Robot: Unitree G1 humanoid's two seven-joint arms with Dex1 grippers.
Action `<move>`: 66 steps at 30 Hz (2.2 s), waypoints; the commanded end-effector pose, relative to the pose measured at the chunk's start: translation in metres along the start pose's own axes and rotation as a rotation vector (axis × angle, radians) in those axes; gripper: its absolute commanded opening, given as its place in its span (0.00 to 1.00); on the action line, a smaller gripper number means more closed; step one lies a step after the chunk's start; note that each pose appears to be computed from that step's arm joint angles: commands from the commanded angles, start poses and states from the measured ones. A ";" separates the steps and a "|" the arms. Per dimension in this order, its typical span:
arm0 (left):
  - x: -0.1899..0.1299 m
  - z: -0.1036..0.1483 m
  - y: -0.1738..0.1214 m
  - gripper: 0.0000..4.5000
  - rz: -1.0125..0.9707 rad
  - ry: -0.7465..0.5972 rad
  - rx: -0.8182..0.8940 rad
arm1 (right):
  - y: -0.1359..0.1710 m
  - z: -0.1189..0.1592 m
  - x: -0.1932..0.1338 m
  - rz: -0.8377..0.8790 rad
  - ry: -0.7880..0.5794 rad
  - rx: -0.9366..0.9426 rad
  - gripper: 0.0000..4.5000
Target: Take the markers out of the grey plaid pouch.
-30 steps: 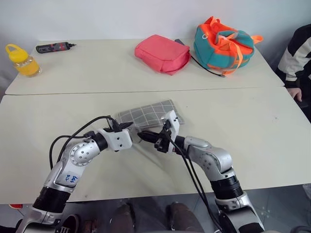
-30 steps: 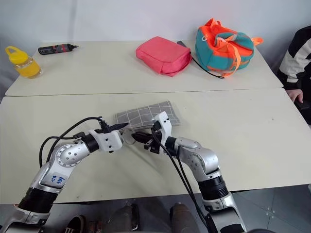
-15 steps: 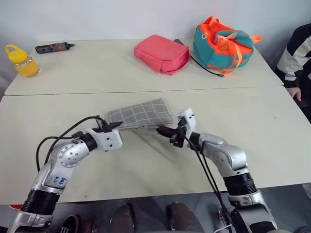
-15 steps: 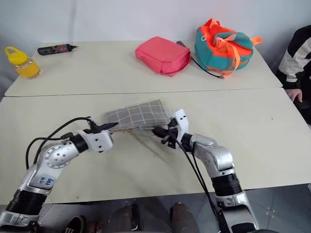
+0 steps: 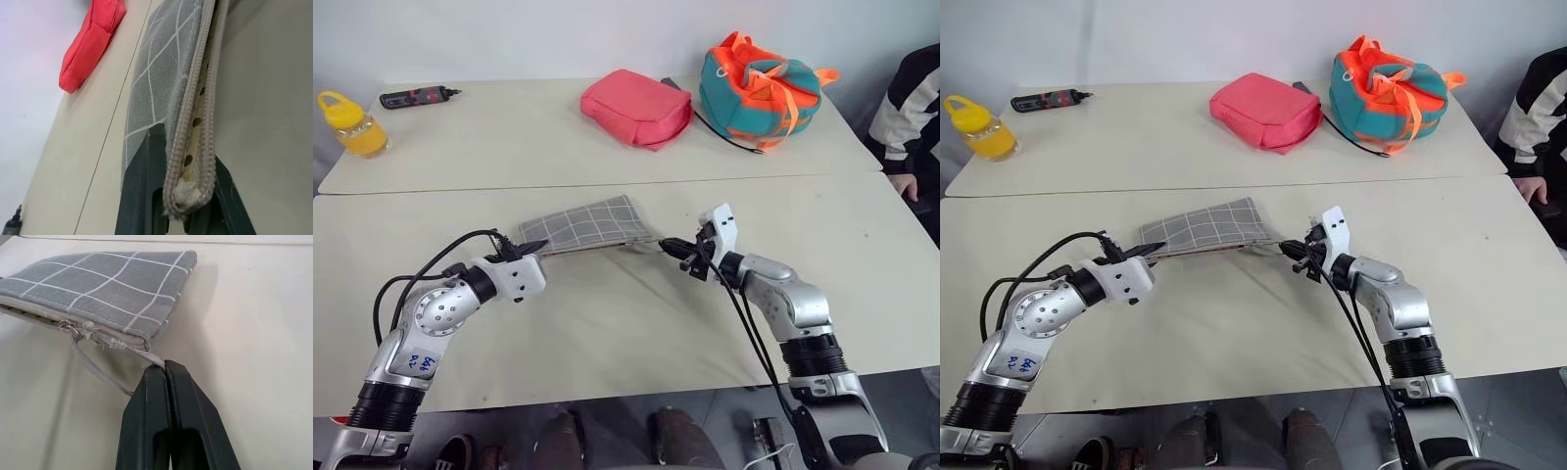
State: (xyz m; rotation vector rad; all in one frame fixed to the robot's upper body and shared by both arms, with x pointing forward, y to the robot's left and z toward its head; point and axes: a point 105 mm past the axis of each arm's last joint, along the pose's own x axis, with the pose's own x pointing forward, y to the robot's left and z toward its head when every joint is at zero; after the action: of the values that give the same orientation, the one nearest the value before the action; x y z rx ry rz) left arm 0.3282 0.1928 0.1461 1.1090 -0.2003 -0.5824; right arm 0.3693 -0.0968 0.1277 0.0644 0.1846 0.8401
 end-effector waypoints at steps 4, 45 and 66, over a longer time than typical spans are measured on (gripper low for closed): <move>-0.007 -0.001 0.012 0.00 0.034 -0.014 -0.001 | -0.013 0.008 -0.011 -0.041 -0.018 -0.074 0.01; 0.012 0.030 0.015 0.00 -0.071 -0.132 -0.207 | 0.091 0.093 0.023 0.188 -0.312 -0.488 0.00; 0.018 0.039 0.012 0.00 -0.074 -0.152 -0.222 | 0.085 0.057 0.025 0.245 -0.145 -0.751 0.00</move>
State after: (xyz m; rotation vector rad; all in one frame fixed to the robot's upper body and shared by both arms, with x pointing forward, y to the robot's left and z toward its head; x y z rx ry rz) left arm 0.3338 0.1619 0.1622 0.8446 -0.1687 -0.7339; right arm 0.3347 -0.0197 0.1822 -0.5391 -0.2452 1.1066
